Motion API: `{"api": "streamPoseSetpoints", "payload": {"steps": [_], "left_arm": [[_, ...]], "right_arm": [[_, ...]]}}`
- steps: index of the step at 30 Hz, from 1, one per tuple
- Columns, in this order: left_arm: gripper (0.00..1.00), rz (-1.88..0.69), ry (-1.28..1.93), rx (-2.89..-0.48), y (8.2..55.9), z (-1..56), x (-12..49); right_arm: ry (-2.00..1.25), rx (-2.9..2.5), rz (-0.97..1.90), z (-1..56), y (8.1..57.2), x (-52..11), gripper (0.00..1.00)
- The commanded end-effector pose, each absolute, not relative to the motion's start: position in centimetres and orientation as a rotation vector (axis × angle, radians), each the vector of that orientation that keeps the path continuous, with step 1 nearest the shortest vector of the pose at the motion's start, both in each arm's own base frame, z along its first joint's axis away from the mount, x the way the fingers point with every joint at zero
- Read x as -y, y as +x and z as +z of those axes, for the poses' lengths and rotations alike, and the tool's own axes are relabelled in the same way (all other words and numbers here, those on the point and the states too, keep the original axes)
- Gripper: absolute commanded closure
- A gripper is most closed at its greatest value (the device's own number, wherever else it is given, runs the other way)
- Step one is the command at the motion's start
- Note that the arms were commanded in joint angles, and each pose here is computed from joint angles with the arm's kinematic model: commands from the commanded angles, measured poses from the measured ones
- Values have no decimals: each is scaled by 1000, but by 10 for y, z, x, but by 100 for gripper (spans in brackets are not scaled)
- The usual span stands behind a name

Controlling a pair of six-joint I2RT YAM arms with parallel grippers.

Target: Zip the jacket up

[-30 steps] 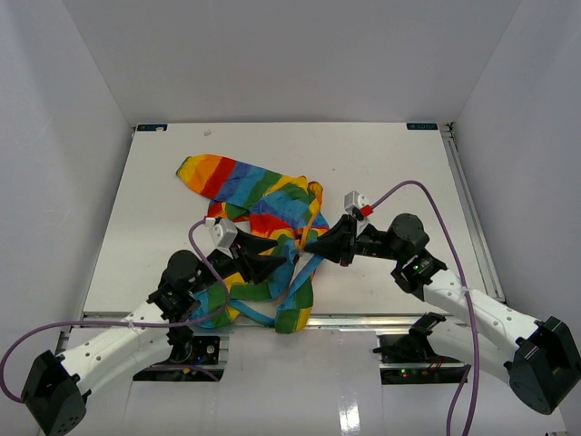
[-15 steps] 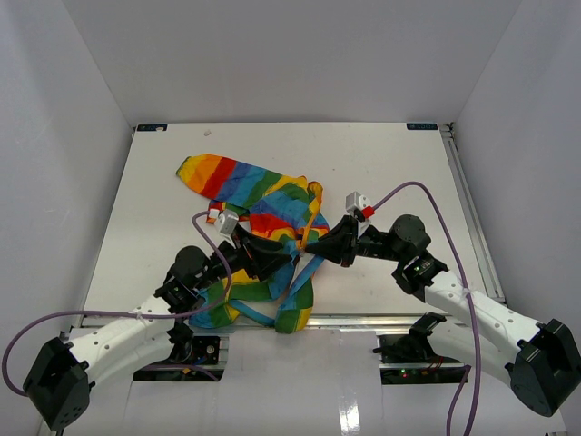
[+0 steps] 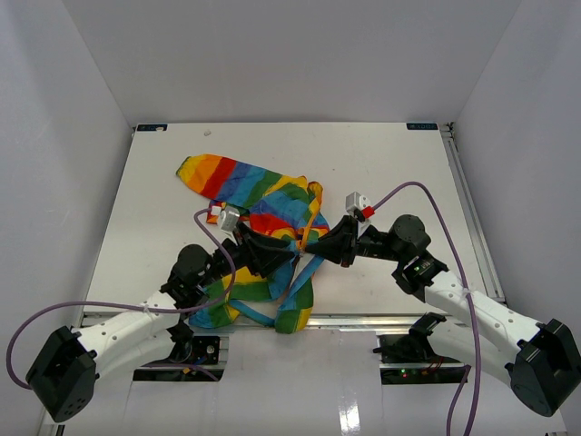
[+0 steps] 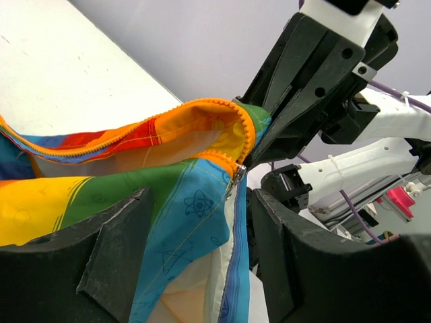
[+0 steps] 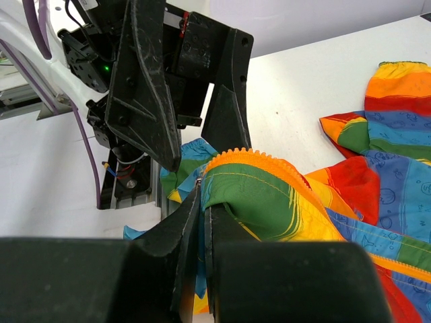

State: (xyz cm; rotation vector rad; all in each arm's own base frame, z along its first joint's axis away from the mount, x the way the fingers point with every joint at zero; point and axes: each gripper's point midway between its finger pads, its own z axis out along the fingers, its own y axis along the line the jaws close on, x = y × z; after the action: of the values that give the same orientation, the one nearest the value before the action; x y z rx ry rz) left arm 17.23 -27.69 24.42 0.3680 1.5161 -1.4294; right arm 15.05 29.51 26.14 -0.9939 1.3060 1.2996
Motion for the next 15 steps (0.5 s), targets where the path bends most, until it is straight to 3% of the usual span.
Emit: {"api": "streamPoseSetpoints", "payload": {"steps": [1,15], "left_arm": [[30,-1477,387,-1494,169,258,281],[38,-1484,457,-1410,167,265,287]], "right_arm": [[-1001,-1207,1293,280,147,-296,92],[-1005,-1224,1299,274,148,-298,92]]}}
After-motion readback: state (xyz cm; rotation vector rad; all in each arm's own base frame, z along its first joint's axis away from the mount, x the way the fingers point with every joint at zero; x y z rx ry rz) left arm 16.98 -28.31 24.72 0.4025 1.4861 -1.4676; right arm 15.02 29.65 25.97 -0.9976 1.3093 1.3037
